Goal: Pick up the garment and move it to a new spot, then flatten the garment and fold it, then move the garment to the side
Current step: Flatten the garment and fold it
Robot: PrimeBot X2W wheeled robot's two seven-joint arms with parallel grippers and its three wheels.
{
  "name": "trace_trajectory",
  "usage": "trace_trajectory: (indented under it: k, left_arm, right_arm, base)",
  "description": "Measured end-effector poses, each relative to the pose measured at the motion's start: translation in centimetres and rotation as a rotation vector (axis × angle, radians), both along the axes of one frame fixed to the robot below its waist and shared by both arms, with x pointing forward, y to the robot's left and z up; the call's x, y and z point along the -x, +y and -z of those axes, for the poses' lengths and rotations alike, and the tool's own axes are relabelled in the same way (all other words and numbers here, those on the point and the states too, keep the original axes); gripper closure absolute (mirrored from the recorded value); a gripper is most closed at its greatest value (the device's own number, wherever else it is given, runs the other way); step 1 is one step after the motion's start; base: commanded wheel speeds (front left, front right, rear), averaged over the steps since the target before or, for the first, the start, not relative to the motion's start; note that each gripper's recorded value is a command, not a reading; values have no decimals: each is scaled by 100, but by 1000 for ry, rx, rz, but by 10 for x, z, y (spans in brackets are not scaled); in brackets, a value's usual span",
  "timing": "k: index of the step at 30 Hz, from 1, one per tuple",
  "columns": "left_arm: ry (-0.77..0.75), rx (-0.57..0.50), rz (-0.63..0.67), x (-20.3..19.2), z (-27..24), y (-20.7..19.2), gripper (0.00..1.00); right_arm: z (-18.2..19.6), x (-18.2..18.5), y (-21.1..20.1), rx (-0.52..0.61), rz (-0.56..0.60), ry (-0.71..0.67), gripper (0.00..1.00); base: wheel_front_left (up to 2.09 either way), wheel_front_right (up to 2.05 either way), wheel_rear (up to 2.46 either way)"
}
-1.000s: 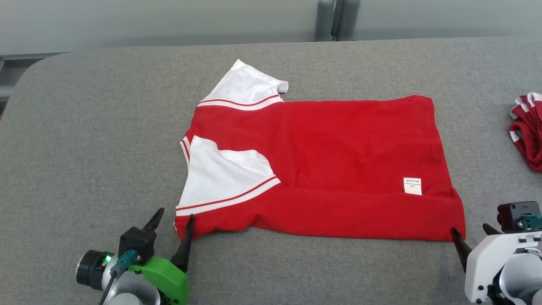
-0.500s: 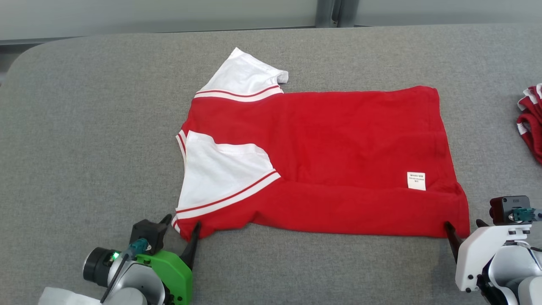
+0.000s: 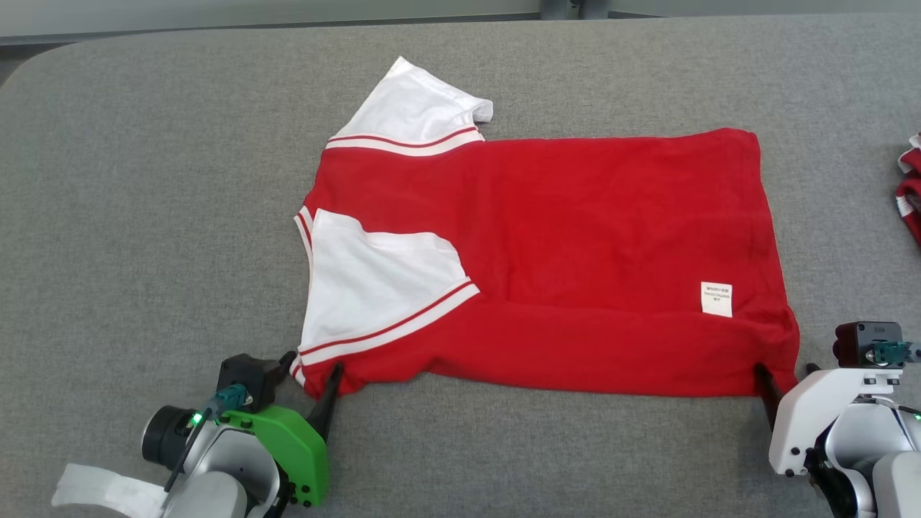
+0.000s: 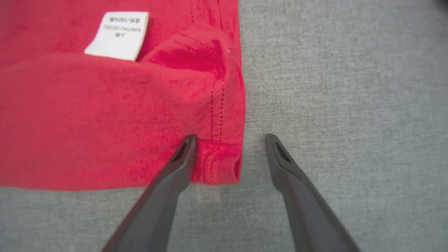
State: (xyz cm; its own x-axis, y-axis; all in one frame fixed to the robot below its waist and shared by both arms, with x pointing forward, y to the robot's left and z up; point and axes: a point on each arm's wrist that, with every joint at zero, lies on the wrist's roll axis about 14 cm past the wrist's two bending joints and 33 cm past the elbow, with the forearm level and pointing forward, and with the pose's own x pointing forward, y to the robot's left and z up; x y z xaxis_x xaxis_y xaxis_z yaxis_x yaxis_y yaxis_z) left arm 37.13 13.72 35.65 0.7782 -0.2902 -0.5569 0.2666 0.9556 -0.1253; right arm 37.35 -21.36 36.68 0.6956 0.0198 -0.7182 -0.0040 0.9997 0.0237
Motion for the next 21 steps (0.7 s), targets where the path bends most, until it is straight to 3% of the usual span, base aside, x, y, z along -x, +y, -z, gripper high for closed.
trace_trajectory:
  k: [1, 3, 21]
  left_arm:
    - [2, 0, 2, 0, 1, -1, 100]
    - [8, -2, 12, -2, 1, -3, 100]
    - [21, 0, -1, 23, -11, 11, 100]
  right_arm:
    - [2, 0, 1, -8, 3, 4, 11]
    - [5, -1, 3, -23, 6, 16, 100]
    - [-15, 9, -2, -38, -18, 25, 100]
  base:
    - [0, 0, 0]
    - [0, 0, 0]
    - [0, 0, 0]
